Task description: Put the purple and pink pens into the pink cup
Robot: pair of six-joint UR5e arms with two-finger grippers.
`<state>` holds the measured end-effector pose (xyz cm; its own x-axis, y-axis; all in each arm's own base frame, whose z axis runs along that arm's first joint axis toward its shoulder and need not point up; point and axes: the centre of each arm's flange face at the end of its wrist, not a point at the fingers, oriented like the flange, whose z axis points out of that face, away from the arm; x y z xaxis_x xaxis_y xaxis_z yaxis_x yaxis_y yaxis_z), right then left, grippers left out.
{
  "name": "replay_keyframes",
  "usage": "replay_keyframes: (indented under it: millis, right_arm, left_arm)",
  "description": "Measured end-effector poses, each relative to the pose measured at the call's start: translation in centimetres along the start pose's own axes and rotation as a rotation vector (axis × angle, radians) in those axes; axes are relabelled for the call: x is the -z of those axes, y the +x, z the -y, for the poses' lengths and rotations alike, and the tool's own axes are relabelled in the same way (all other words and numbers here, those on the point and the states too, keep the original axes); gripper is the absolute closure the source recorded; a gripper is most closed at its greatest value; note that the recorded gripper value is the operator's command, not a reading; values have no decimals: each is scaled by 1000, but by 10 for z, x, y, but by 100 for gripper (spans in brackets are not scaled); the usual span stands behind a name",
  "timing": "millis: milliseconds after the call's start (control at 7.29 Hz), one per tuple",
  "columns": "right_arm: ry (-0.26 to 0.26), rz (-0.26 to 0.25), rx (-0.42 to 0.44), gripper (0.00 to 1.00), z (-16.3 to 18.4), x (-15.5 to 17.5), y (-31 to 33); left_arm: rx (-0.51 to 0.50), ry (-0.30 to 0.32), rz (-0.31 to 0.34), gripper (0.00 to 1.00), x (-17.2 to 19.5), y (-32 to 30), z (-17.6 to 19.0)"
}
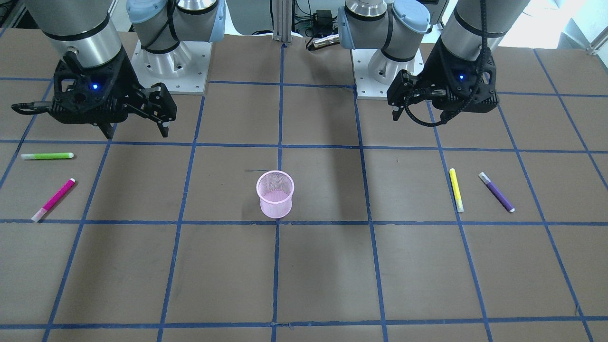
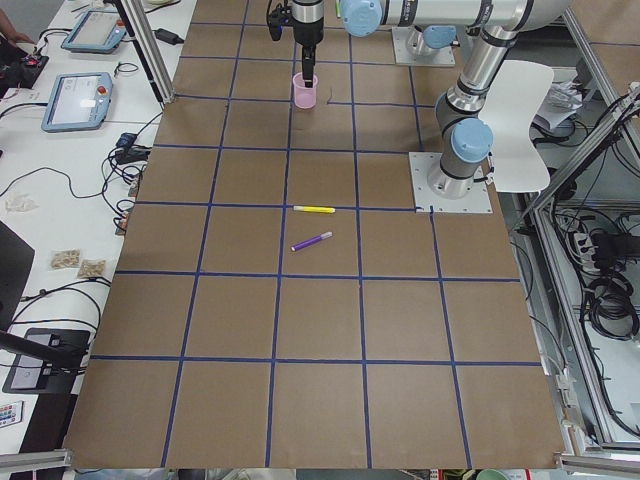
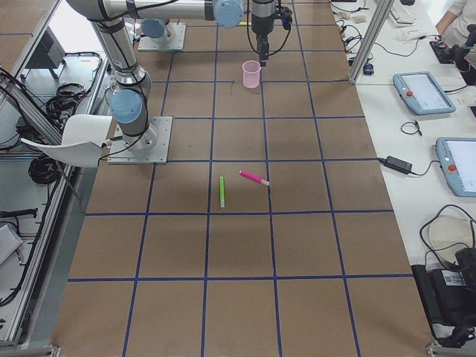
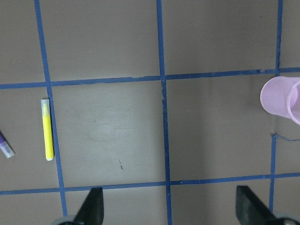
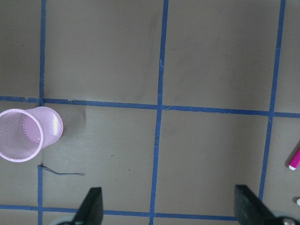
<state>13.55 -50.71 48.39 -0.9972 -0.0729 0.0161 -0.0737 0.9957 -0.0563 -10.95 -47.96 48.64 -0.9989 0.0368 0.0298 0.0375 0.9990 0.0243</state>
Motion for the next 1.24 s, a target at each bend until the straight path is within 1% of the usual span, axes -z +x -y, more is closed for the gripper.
replay_keyframes:
  millis: [549, 824, 961, 1235]
  right_arm:
    - [5, -2, -4, 0, 2, -1, 3]
    - [-4, -4, -35, 0, 5, -8, 21]
    - [-24, -6, -79, 0, 9, -18, 47]
    - [-58, -12, -215, 0, 12, -49, 123]
  left_arm:
    - [2, -3, 4, 0, -1, 0, 0]
    - [1, -5, 6, 0, -1, -2, 1]
    - [1, -9, 7, 0, -2, -2, 0]
    - [2, -21, 7, 0, -2, -3, -2]
